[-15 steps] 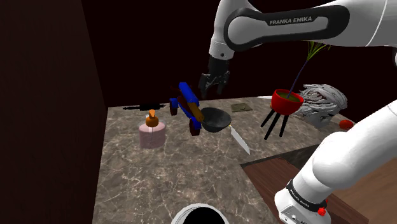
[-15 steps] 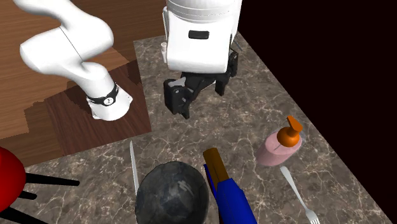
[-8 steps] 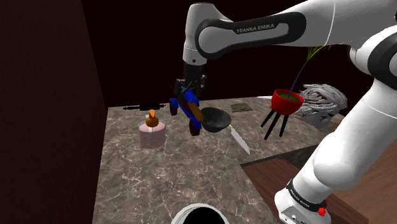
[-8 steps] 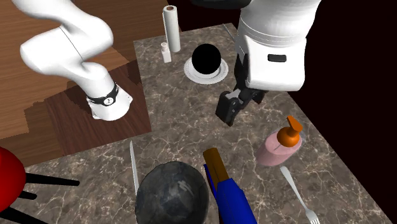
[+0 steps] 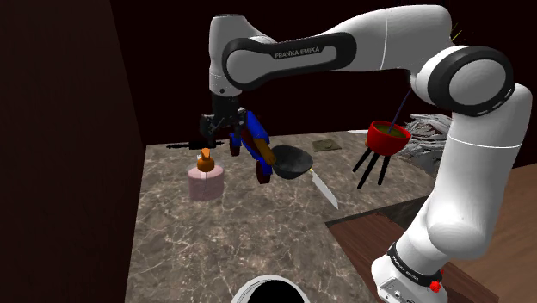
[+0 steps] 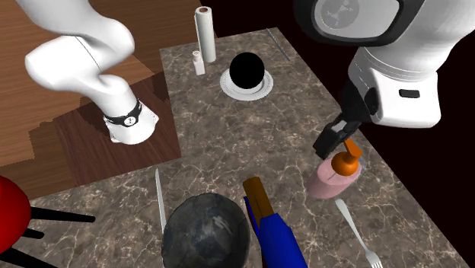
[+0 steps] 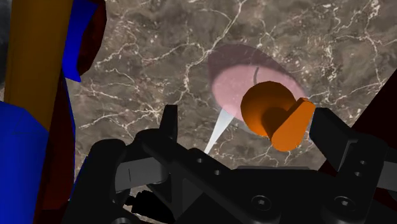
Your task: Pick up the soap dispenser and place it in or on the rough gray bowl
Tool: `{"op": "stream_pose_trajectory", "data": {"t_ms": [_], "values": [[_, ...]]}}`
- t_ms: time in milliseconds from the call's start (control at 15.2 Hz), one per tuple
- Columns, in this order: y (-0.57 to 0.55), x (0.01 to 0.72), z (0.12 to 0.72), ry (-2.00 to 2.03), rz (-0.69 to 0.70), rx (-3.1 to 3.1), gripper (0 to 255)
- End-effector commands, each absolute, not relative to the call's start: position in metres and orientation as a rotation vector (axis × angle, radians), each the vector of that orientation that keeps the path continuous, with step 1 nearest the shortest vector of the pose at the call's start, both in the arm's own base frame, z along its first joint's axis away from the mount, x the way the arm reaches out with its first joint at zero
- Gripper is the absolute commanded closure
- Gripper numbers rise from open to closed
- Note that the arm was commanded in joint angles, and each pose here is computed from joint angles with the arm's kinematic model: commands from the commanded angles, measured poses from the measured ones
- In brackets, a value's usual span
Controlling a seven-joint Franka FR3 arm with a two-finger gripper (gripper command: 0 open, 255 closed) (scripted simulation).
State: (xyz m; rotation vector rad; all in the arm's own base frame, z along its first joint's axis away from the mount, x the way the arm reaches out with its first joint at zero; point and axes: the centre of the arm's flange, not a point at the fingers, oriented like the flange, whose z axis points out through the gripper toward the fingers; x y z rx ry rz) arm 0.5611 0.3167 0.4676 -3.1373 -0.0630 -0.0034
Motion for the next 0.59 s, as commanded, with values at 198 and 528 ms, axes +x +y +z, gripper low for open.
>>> {"op": "stream_pose_trajectory", "data": {"t_ms": [198, 528], "values": [[0.366, 0.595, 0.451, -0.065, -0.002, -3.141, 0], [0.366, 0.595, 0.424, -0.065, -0.002, -3.141, 0]]}}
